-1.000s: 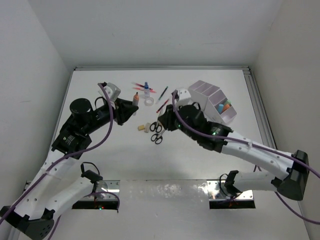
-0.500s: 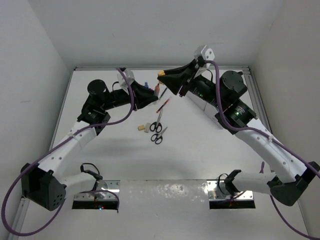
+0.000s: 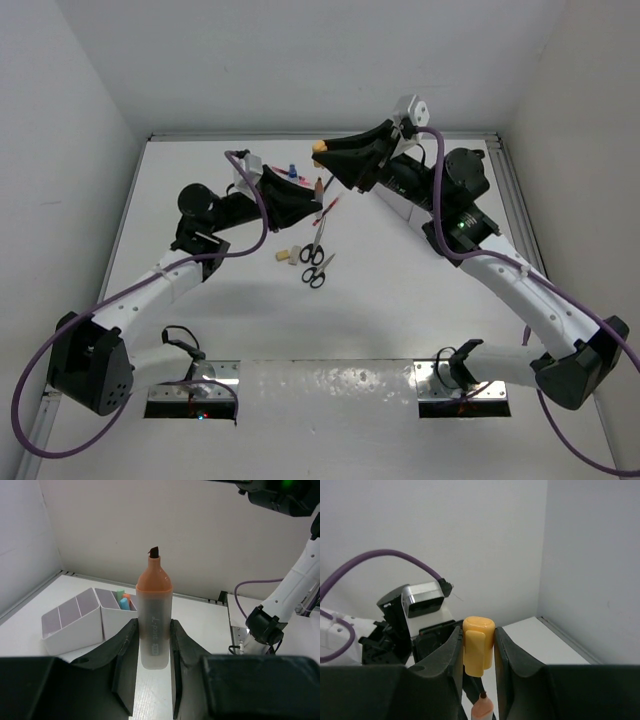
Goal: Sort the stationery into containers
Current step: Close the pen cap on the pen.
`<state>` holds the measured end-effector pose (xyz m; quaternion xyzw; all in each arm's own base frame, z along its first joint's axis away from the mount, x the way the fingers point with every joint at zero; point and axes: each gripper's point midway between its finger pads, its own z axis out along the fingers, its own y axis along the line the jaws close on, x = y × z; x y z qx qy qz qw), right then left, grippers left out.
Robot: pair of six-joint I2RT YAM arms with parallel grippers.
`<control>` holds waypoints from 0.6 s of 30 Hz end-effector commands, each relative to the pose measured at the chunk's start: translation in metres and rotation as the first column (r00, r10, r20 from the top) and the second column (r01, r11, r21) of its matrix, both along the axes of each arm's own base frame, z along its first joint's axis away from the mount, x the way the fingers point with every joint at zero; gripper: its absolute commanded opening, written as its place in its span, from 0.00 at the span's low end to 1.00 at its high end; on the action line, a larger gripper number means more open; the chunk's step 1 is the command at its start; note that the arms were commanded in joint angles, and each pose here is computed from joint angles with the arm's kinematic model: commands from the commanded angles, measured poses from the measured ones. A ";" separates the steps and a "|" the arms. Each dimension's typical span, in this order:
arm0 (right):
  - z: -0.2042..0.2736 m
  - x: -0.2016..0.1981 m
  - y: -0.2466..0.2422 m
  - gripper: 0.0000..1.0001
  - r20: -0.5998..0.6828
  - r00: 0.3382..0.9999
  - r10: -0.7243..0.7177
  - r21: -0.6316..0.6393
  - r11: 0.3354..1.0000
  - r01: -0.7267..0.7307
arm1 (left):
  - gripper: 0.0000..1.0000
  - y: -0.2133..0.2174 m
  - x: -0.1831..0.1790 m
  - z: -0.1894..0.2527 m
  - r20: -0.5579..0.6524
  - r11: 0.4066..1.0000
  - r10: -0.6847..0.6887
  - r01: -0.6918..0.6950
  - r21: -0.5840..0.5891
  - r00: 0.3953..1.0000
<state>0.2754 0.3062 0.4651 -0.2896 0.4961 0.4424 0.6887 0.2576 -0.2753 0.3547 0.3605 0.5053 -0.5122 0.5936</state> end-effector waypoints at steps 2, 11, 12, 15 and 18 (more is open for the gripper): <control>0.034 -0.022 0.000 0.00 0.106 0.988 0.115 0.010 0.993 -0.117 | 0.00 0.007 -0.020 0.027 0.141 0.997 -0.015 0.026 -0.074 0.990; 0.013 -0.035 0.009 0.00 0.086 0.958 0.273 -0.079 0.960 -0.267 | 0.00 0.010 -0.037 0.030 0.180 0.990 -0.024 0.048 -0.131 0.983; 0.011 -0.036 0.011 0.00 0.080 0.955 0.286 -0.084 0.957 -0.279 | 0.00 0.011 -0.039 0.032 0.190 0.989 -0.020 0.046 -0.137 0.982; 0.003 -0.037 0.014 0.00 0.067 0.947 0.315 -0.092 0.947 -0.308 | 0.00 0.010 -0.039 0.031 0.189 0.989 -0.017 0.044 -0.140 0.982; 0.001 -0.036 0.016 0.00 0.075 0.943 0.323 -0.081 0.945 -0.317 | 0.00 0.009 -0.039 0.032 0.188 0.989 -0.021 0.047 -0.138 0.982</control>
